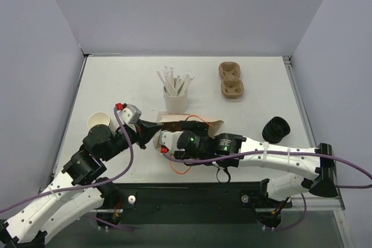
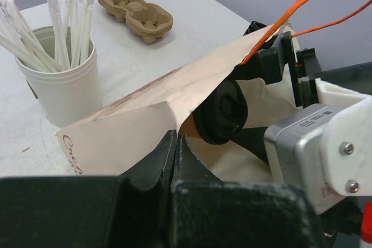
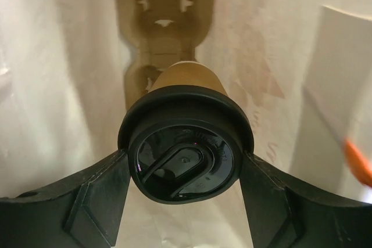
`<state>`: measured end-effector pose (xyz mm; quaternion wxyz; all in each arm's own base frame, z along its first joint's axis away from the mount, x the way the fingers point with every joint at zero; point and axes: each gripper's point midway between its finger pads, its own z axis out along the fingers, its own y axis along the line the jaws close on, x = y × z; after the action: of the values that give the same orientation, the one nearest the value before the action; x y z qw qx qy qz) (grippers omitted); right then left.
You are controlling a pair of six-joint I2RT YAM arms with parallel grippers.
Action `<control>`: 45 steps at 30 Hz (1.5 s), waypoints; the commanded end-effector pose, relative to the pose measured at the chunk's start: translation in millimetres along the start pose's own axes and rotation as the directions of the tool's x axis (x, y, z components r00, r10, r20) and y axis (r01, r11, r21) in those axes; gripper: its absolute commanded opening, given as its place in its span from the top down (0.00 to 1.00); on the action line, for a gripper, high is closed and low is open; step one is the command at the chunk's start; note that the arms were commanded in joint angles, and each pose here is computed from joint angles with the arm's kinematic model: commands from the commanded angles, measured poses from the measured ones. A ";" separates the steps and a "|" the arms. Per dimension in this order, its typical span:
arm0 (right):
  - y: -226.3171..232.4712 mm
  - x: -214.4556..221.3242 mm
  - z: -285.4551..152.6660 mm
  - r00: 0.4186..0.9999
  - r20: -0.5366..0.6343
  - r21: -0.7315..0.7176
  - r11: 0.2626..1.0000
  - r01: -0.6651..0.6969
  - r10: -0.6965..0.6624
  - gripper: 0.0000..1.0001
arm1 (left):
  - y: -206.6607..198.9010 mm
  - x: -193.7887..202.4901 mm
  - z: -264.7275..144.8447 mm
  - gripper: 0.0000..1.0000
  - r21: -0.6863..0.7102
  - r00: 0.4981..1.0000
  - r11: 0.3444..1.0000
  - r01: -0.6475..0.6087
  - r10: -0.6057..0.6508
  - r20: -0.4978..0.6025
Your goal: Pack the takeout coffee
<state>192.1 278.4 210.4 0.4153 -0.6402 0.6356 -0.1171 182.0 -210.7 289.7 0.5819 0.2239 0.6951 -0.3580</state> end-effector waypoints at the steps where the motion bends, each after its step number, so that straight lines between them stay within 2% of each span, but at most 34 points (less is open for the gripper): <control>1: -11.2 2.2 6.7 1.000 0.004 0.104 0.994 -0.023 0.023 0.48 | -7.4 -22.1 -5.7 1.00 0.044 0.991 0.997 -0.062 0.056 0.124; 13: -31.6 12.4 20.3 0.992 0.022 0.097 0.987 -0.125 0.123 0.47 | -0.6 -3.9 -5.7 1.00 0.028 0.992 0.998 -0.065 0.061 0.112; 17: -26.7 23.4 27.1 0.996 -0.010 0.083 0.993 -0.084 0.085 0.47 | -0.9 -3.6 -3.9 1.00 0.031 0.992 0.998 -0.058 0.054 0.114; 21: -11.4 27.6 35.7 1.000 0.003 0.026 1.000 -0.014 0.014 0.45 | 0.7 -4.2 -1.8 1.00 0.021 0.993 0.999 -0.045 0.043 0.112; 24: -11.2 29.1 44.0 1.000 0.009 0.037 0.999 0.028 -0.029 0.44 | 1.1 -4.7 0.3 1.00 0.018 0.993 0.999 -0.040 0.038 0.109; 30: -17.8 32.4 58.1 0.999 0.041 0.071 0.997 0.032 -0.035 0.45 | -1.5 -3.5 0.5 1.00 0.033 0.994 0.999 -0.023 0.020 0.109; 38: -18.7 44.4 71.1 0.997 0.015 0.082 0.993 0.079 -0.081 0.46 | -1.9 3.5 -1.3 1.00 0.040 0.995 0.999 -0.018 0.014 0.096; 45: -11.0 48.5 67.5 0.996 0.012 0.016 0.996 0.086 -0.086 0.46 | -2.7 7.9 -5.2 1.00 0.050 0.995 0.998 -0.040 0.035 0.090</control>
<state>255.1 260.1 153.7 0.4246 -0.6587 0.6048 -0.1415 178.2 -208.1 268.3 0.5962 0.2270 0.6790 -0.3633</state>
